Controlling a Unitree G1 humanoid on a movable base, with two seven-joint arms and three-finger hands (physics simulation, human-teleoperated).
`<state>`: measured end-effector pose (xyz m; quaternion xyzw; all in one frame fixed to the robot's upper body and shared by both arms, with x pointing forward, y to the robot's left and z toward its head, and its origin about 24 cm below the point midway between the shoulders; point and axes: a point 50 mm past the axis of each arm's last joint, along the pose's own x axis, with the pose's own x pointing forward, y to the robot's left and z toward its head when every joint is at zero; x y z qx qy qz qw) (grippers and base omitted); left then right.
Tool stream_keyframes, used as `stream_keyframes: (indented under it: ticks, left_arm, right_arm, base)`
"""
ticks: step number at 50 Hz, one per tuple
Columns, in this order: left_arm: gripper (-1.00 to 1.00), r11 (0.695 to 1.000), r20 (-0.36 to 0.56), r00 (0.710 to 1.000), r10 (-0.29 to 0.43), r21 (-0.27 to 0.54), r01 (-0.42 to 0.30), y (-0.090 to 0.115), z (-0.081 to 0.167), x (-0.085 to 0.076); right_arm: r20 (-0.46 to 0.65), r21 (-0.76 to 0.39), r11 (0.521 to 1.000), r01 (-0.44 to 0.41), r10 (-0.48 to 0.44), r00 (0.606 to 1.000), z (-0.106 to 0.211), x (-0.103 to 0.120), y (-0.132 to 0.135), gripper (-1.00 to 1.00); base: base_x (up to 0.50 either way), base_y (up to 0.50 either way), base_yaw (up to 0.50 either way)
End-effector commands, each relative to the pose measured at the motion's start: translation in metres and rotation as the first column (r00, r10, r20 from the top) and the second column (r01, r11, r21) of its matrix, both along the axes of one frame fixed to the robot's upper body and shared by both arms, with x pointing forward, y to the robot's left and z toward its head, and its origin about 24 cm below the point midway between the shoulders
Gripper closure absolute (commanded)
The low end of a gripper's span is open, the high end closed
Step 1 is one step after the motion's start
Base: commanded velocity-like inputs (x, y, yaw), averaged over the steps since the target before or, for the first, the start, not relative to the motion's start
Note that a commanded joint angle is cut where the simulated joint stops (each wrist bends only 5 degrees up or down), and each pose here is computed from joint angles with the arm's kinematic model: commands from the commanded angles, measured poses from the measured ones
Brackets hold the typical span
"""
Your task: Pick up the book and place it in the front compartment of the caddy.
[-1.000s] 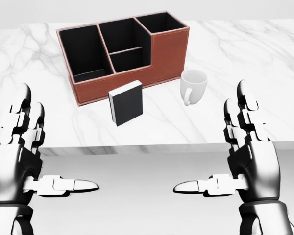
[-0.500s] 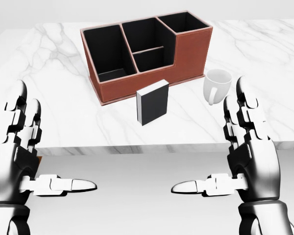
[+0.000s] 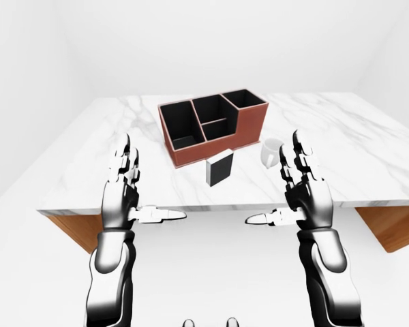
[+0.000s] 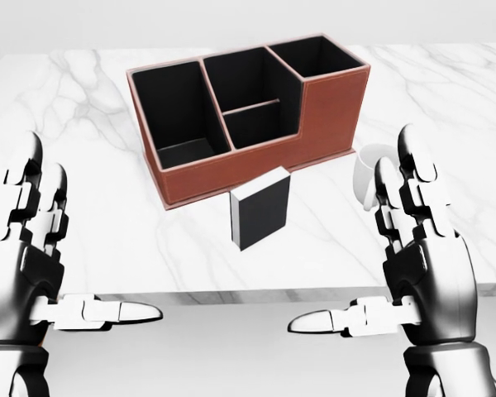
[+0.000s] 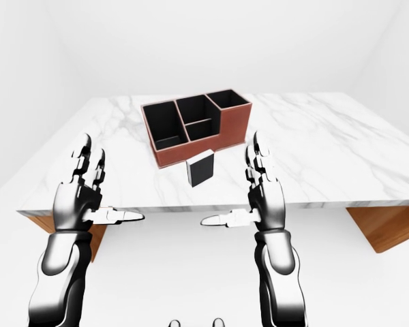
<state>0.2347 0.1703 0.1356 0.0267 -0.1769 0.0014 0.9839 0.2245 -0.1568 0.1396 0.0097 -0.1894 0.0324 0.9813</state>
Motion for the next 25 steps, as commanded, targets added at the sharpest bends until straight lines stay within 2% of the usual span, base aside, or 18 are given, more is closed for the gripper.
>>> stream_keyframes:
  ticks: [1,14,25]
  left_arm:
    - [-1.0,1.0,0.015,1.0,-0.002,0.001,0.002,0.0,0.003,-0.001]
    - [-1.0,1.0,0.087,0.996,-0.006,0.006,0.006,0.001,0.019,-0.007]
    - [-1.0,1.0,0.103,0.995,-0.005,0.008,0.004,0.002,0.022,-0.008]
  right_arm:
    - [0.017,0.0,1.0,-0.009,0.009,1.0,0.004,-0.003,0.001,-1.0]
    - [0.097,-0.008,1.0,0.002,-0.001,0.995,0.021,-0.01,0.0,-1.0]
    - [0.099,-0.016,1.0,0.01,-0.009,0.995,0.021,-0.009,0.0,-1.0]
  base:
    - [0.5,0.0,0.0]
    - [0.5,0.0,0.0]
    - [0.5,0.0,0.0]
